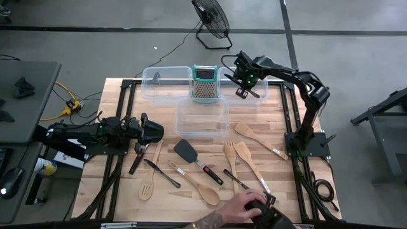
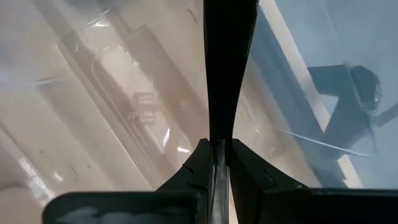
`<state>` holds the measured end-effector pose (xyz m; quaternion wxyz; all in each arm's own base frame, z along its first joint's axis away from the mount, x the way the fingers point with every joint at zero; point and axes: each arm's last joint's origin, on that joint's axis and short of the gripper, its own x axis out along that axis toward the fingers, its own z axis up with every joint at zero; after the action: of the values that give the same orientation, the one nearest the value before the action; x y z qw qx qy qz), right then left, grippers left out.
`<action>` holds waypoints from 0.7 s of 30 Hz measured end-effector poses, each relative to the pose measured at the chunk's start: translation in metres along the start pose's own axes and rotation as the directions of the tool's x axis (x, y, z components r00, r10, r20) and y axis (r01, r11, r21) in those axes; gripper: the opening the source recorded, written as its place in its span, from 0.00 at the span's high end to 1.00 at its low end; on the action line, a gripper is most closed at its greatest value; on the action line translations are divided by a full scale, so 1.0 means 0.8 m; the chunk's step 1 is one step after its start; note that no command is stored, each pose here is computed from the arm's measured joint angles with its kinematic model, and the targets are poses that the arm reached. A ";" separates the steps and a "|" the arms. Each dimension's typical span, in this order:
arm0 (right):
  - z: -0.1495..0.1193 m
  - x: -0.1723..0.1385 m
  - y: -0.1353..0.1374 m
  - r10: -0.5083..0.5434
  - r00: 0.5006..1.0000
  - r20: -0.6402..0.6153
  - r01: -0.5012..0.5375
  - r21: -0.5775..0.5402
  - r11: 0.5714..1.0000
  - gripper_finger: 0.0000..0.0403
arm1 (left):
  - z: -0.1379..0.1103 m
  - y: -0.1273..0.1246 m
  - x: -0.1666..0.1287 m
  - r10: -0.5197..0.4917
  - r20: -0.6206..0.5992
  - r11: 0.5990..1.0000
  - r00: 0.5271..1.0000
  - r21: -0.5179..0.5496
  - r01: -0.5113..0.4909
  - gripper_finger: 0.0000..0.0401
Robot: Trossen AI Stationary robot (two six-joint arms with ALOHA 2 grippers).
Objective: Pick & Place Kitchen Items
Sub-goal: Put the right black knife into the right transparent bin
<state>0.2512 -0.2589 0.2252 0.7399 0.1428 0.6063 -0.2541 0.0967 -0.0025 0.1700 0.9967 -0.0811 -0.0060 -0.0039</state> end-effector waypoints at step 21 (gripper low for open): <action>0.000 0.011 -0.004 0.066 0.998 -0.006 -0.062 0.258 0.964 0.92 | 0.000 0.000 0.000 0.000 0.000 1.000 1.000 0.000 0.000 0.56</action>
<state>0.2505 -0.2637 0.2170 0.7185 0.2590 0.5686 -0.3055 0.0967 -0.0024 0.1701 0.9967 -0.0811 -0.0061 -0.0038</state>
